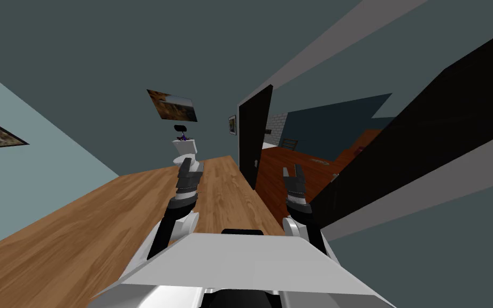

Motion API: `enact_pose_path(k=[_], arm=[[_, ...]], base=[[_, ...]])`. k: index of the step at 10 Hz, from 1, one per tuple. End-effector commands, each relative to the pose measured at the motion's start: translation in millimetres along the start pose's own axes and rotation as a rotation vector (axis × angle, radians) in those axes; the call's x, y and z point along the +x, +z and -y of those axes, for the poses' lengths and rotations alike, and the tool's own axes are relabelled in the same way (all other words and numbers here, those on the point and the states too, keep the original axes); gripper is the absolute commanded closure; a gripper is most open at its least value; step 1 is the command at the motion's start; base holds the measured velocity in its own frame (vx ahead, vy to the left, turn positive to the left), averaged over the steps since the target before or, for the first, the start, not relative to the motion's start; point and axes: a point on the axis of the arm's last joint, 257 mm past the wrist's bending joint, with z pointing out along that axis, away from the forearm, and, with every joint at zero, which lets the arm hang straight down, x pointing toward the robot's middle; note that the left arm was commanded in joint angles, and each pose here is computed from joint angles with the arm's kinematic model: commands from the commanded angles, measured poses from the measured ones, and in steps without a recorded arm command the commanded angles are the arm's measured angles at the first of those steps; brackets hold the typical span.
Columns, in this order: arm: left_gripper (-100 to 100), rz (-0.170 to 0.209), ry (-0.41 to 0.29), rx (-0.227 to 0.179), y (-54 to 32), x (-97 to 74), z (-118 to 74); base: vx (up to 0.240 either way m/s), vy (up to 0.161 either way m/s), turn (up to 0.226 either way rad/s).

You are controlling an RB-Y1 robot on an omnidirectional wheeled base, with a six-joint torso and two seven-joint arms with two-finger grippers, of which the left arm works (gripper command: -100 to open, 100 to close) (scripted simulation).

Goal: Push the door open

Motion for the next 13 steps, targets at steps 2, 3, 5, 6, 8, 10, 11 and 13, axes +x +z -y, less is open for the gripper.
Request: enact_pose_path(k=[2,3,5,6,8,10,11,13], arm=[[-100,-0.016,-0.028,-0.026,-3.7,9.9,-17.2],[-100,-0.023,-0.041,-0.038,-5.6,14.6,-24.8],[-100,-0.038,-0.067,-0.063,-9.8,24.7,-40.8],[-100,-0.043,-0.076,-0.072,-11.4,28.2,-46.0],[-100,-0.055,-0.096,-0.093,-15.3,36.9,-58.5],[-100,-0.068,-0.117,-0.114,-19.7,46.1,-71.1],[-100,-0.076,-0.128,-0.126,-22.1,51.1,-77.7],[-100,-0.091,-0.151,-0.151,-27.8,62.2,-91.6]], base=[[0.081,0.012,-0.088],[0.123,0.015,-0.104],[0.14,0.025,-0.087],[0.133,0.024,-0.072],[0.101,0.01,-0.08],[0.086,0.013,-0.069],[0.087,0.027,-0.097],[0.085,0.033,-0.092]])
